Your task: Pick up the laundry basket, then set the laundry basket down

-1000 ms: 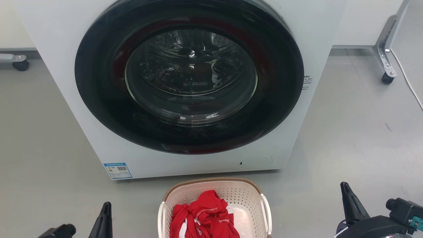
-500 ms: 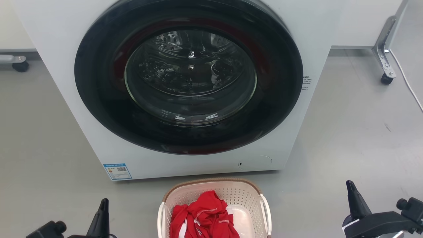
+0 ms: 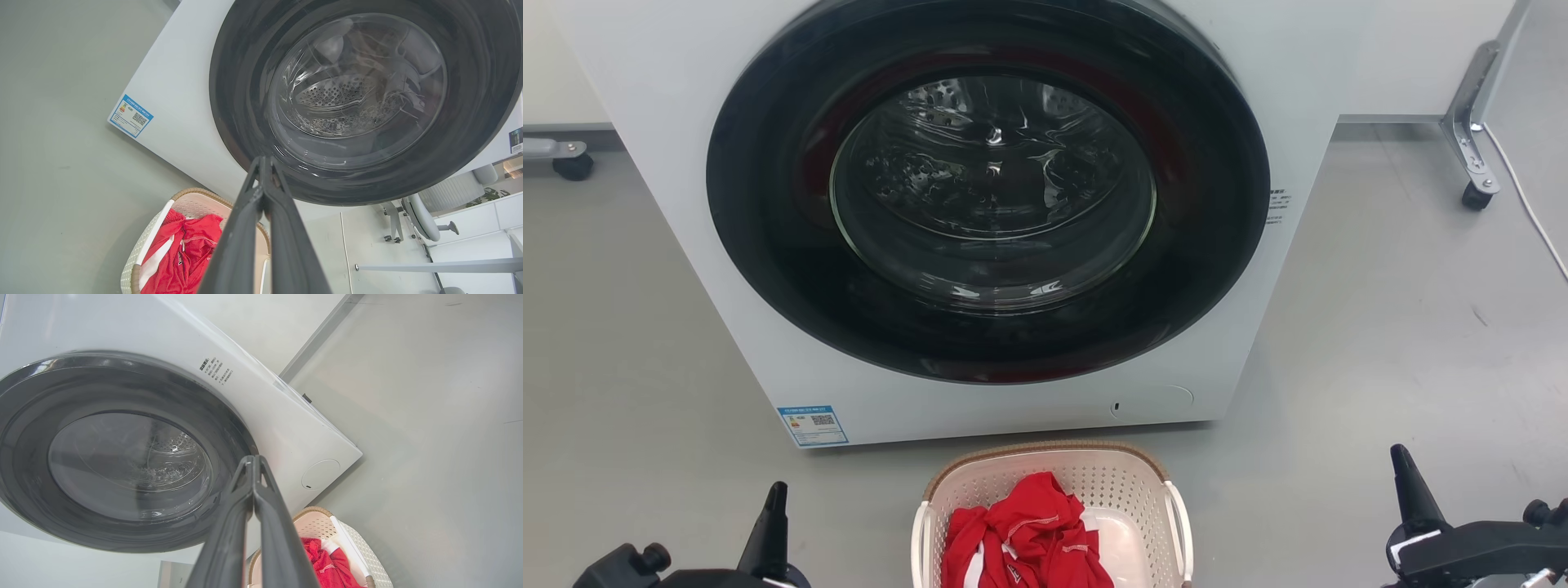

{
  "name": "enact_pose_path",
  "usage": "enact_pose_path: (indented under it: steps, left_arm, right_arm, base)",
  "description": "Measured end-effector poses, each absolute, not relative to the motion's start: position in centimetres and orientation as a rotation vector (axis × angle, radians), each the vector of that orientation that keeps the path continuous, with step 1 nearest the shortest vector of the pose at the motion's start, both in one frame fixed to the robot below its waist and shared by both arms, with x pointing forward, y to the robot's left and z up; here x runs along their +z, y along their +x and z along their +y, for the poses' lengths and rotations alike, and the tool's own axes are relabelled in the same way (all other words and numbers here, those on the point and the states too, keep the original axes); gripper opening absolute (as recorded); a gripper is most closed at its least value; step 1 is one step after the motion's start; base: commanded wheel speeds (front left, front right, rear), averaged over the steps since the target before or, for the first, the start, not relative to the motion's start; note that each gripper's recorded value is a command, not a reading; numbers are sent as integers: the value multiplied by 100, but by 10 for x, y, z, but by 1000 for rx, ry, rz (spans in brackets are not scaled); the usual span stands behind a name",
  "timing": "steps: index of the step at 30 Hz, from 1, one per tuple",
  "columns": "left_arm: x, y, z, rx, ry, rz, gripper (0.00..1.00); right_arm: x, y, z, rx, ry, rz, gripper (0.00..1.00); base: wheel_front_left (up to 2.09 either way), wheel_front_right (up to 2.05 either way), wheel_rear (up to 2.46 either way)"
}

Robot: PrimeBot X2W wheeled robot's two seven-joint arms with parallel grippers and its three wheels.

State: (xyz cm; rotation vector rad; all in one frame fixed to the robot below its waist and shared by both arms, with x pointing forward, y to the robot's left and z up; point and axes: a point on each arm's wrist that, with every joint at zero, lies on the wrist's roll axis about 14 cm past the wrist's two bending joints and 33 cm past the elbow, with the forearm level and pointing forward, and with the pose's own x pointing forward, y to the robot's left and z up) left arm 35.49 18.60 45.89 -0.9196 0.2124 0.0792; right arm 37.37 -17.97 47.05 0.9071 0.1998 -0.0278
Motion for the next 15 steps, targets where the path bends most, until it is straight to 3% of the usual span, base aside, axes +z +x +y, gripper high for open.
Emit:
enact_pose_path:
  steps: [15]
  left_arm:
    - [463,362,186,80,-1142,191,0]
  right_arm:
    - [472,376,-187,-55,1136,175,0]
  base:
    - [0,0,0]
